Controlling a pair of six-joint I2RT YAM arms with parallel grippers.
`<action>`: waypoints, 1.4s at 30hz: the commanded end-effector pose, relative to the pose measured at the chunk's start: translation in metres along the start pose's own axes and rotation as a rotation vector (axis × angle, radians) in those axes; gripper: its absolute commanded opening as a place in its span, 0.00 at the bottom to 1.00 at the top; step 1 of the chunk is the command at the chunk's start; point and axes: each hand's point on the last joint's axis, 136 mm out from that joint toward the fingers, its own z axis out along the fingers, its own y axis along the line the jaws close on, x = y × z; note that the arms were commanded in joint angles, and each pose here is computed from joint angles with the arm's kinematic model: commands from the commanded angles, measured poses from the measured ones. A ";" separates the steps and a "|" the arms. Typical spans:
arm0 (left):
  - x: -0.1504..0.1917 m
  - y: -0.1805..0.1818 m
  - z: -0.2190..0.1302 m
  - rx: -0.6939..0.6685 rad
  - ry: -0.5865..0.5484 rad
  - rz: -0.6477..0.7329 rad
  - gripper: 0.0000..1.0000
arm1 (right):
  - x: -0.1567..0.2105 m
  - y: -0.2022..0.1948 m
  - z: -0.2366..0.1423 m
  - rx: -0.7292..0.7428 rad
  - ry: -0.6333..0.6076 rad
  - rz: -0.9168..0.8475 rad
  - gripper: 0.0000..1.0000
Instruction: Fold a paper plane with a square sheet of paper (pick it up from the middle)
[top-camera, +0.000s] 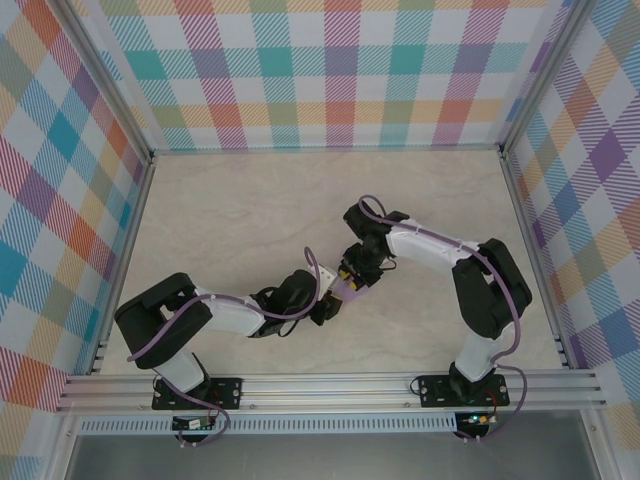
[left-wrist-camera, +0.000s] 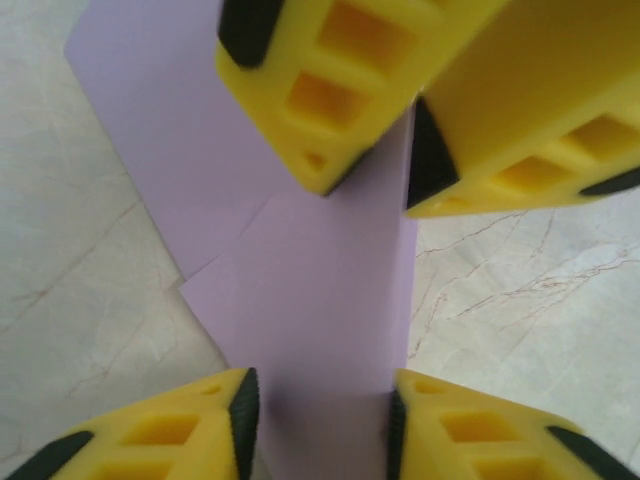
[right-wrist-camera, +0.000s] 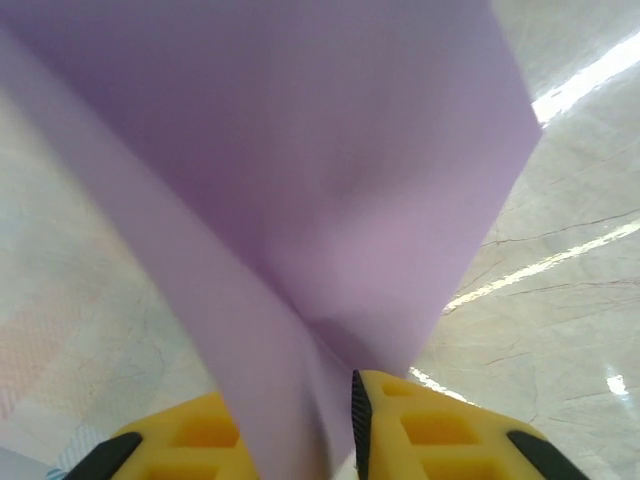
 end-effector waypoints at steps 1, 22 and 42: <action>-0.009 -0.003 -0.002 -0.009 -0.046 0.062 0.32 | -0.004 -0.006 -0.017 -0.023 -0.010 0.015 0.28; -0.006 -0.023 0.005 0.118 0.013 0.088 0.14 | -0.025 -0.008 -0.065 -0.304 -0.107 -0.512 0.68; -0.006 -0.002 -0.001 0.146 -0.030 -0.331 0.16 | -0.009 0.002 -0.017 -0.480 0.019 -0.718 0.48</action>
